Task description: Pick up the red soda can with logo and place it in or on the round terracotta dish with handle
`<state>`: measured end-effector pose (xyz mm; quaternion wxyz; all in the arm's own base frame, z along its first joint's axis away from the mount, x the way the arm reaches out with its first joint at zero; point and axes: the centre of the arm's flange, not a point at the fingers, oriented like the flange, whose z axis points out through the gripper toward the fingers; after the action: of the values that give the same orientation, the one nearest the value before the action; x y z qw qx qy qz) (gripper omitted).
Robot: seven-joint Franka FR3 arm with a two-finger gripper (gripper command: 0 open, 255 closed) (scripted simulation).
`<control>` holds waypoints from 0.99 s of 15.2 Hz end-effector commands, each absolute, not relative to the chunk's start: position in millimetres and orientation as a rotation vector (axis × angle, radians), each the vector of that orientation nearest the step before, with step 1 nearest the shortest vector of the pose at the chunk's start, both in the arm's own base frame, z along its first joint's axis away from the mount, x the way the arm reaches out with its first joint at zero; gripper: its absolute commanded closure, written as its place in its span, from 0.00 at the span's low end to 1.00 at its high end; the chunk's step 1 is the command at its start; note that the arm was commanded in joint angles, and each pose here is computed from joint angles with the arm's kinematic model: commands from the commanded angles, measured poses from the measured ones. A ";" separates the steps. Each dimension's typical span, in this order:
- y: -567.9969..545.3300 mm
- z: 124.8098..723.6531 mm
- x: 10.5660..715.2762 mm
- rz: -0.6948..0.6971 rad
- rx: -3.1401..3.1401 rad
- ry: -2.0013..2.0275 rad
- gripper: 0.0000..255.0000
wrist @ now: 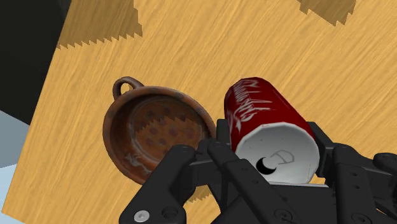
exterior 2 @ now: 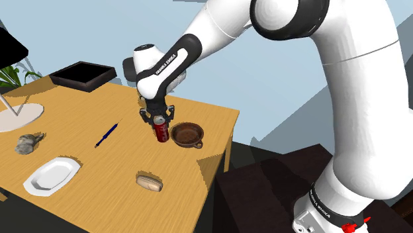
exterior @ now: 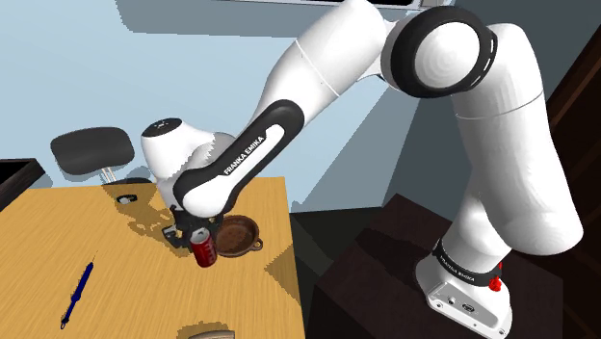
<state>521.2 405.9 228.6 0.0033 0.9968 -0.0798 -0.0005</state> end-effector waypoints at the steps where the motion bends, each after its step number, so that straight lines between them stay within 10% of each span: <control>1: 387.2 234.0 530.9 -0.001 3.125 -0.251 1.00; 15: 275.5 235.8 592.6 -0.001 3.125 -0.251 1.00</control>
<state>592.6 276.3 240.9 0.0035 0.9968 -0.0802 -0.0006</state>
